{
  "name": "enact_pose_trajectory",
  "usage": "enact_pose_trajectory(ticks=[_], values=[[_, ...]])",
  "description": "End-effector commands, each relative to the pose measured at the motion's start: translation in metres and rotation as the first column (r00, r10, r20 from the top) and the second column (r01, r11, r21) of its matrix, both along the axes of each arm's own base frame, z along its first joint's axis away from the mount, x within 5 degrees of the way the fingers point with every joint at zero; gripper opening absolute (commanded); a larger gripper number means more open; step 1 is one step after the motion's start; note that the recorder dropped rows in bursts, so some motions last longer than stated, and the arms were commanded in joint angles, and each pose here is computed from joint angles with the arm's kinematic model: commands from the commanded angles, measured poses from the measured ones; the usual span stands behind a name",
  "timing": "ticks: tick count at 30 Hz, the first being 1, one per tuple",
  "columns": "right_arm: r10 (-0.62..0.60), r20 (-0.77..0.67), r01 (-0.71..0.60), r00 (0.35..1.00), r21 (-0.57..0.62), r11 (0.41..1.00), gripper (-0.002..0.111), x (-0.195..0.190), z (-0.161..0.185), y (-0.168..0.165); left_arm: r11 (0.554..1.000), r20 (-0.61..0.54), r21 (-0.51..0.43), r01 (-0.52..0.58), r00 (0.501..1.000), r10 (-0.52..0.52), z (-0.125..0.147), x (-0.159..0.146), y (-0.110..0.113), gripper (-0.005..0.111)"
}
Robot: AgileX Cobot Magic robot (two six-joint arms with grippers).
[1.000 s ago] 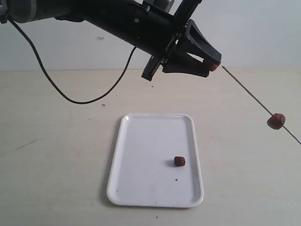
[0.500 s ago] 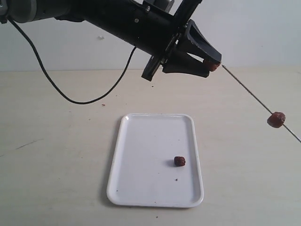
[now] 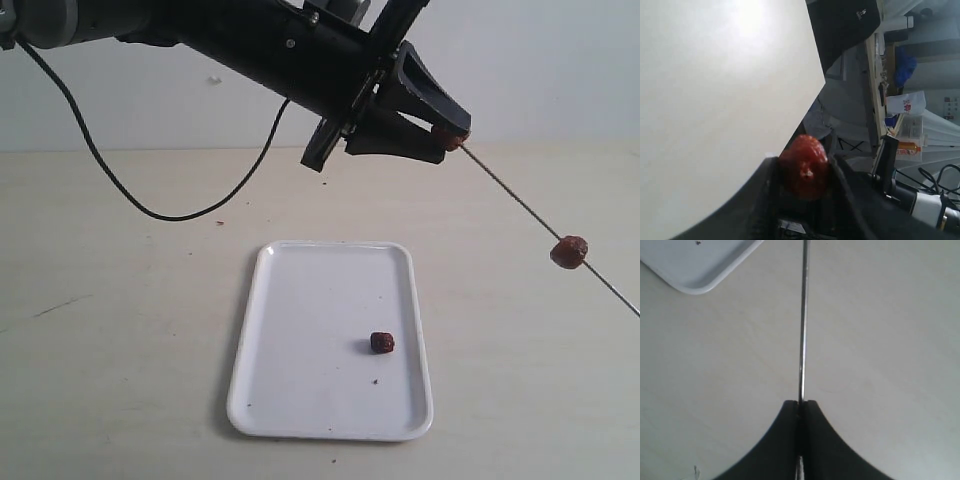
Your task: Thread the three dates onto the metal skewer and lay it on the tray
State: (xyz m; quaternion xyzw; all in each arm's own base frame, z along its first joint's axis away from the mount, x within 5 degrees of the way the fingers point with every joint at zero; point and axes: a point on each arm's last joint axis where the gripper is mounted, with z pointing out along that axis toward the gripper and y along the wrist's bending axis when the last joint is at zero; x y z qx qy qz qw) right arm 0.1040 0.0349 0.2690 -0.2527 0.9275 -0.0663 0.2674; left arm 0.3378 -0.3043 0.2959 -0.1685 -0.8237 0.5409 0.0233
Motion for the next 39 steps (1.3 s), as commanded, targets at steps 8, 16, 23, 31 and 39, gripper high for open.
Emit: enact_pose_trajectory(ticks=[8, 16, 23, 31, 39], values=[[-0.015, 0.046, 0.016, 0.999, -0.02, 1.0, 0.0, 0.004, 0.002, -0.002, 1.0, -0.005, -0.025, -0.005, 1.0, 0.005, 0.006, -0.001, 0.0, 0.033], [-0.007, 0.031, 0.008, 0.999, -0.028, 1.0, 0.0, 0.01, -0.002, 0.002, 0.999, -0.021, -0.054, -0.01, 1.0, 0.009, 0.009, -0.001, -0.001, 0.033], [0.005, 0.039, -0.004, 0.999, -0.02, 1.0, 0.0, 0.022, -0.006, 0.011, 0.999, -0.021, -0.053, -0.008, 1.0, 0.007, 0.009, -0.002, -0.001, 0.033], [-0.007, 0.101, 0.006, 0.995, 0.005, 1.0, 0.0, 0.028, -0.004, 0.013, 0.999, -0.02, -0.052, -0.007, 1.0, 0.006, 0.009, -0.002, -0.001, 0.033], [0.008, 0.13, -0.012, 0.991, 0.031, 0.999, 0.0, 0.04, -0.007, 0.022, 0.999, -0.017, -0.051, -0.006, 1.0, 0.006, 0.008, -0.002, -0.001, 0.033]])
